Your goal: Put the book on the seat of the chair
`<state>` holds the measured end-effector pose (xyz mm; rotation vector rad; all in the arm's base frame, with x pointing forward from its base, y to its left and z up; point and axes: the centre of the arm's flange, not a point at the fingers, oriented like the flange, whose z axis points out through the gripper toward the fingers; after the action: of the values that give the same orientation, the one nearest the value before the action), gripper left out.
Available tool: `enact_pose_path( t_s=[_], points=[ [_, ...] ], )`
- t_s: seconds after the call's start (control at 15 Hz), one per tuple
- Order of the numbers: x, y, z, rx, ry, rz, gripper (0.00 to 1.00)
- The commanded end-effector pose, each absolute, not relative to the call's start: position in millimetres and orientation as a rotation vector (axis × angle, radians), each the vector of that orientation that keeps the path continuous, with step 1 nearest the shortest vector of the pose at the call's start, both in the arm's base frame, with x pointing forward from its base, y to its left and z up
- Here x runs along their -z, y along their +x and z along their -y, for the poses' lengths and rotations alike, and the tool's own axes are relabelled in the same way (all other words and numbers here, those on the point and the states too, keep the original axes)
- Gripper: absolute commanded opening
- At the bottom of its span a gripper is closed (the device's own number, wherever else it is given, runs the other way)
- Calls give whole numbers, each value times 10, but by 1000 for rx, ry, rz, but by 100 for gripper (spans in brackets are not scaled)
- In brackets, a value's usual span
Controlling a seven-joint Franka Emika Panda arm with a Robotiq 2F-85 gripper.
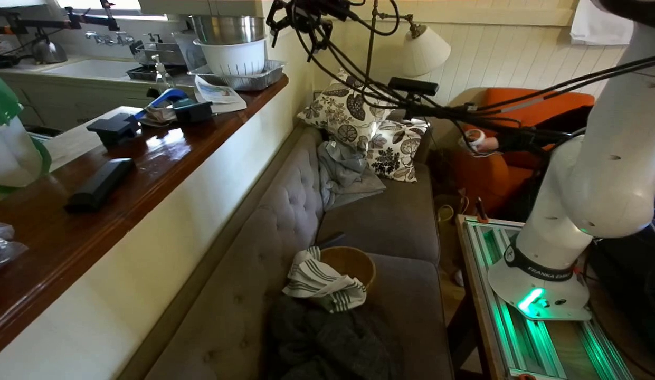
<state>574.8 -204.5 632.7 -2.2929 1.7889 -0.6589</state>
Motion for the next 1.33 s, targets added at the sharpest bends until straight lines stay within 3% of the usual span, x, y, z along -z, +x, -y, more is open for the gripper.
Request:
enact_pose_path(
  t_s=[0.0, 0.73, 1.27],
  points=[
    [-6277, 5775, 2055, 652, -2299, -1790, 100],
    [-6051, 6078, 2255, 768, -1808, -1882, 100],
    [-5898, 6305, 2623, 559, -1628, -2023, 100]
  ],
)
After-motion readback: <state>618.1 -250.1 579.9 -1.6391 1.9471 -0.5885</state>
